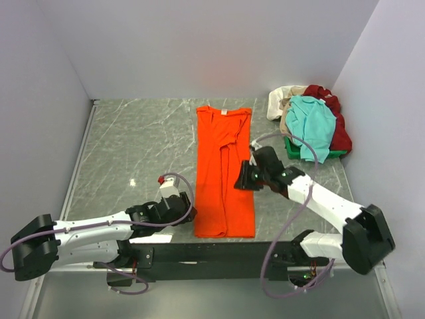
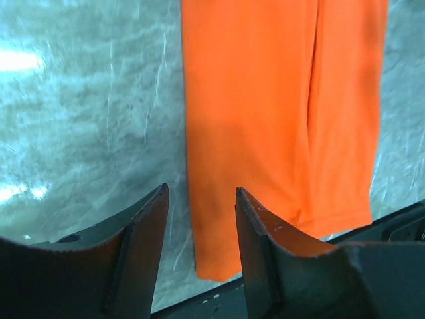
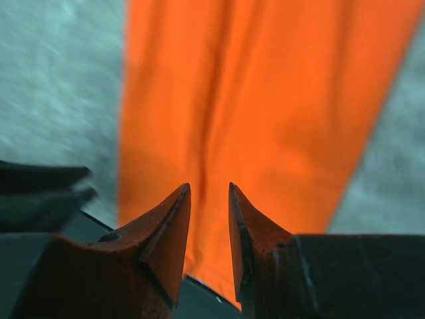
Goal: Fold and stack the t-shirts
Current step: Fold the tshirt
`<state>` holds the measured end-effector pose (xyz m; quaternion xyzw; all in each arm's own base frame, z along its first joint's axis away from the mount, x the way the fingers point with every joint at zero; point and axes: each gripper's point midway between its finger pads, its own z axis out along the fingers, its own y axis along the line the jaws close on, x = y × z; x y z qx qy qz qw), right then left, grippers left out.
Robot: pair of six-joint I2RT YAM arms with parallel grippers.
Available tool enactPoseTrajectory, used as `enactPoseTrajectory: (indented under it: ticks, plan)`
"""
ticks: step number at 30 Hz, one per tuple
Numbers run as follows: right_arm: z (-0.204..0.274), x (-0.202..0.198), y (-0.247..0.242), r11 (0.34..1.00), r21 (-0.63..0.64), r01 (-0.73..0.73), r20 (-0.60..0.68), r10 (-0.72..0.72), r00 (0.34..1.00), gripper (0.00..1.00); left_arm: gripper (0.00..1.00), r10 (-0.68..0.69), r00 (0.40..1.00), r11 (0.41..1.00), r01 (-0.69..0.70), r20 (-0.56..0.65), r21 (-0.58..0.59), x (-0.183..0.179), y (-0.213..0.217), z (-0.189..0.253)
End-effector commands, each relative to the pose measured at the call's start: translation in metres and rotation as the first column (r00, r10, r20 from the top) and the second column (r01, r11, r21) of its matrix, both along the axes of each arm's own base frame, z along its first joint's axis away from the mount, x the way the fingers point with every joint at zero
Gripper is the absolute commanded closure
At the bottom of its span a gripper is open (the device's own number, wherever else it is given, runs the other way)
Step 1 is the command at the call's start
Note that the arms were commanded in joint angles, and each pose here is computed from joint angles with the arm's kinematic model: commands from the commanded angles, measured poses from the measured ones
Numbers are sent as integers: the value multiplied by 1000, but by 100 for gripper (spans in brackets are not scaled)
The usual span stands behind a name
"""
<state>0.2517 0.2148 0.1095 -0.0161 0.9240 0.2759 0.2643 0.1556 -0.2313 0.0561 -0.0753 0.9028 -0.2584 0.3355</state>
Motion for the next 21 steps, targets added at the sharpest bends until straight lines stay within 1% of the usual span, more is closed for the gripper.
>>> enactPoseTrajectory:
  ticks: [1, 3, 5, 9, 12, 16, 21]
  plan:
    - [-4, -20, -24, 992, -71, 105, 39, -103, 994, 63, 49, -39, 998, 999, 39, -52, -11, -9, -5, -6]
    - [-13, -40, -37, 985, -92, 143, 20, -142, 990, 63, 50, -61, 995, 998, 59, -74, -39, -15, -10, -8]
    - [-18, -55, -41, 985, -97, 142, 3, -142, 990, 63, 50, -66, 994, 997, 62, -87, -48, -17, -12, -10]
    - [-36, -91, -58, 979, -140, 146, -77, -158, 984, 63, 50, -78, 989, 997, 76, -122, -24, -20, -14, -17]
    - [-48, -110, -69, 975, -173, 143, -127, -166, 978, 63, 50, -90, 985, 996, 92, -148, 2, -23, -15, -23]
    - [-50, -127, -63, 981, -156, 114, -171, -140, 975, 63, 50, -112, 979, 994, 113, -168, -8, -27, -19, -26]
    - [-63, -143, -61, 979, -182, 92, -227, -133, 965, 63, 50, -128, 975, 992, 126, -183, -26, -30, -23, -24]
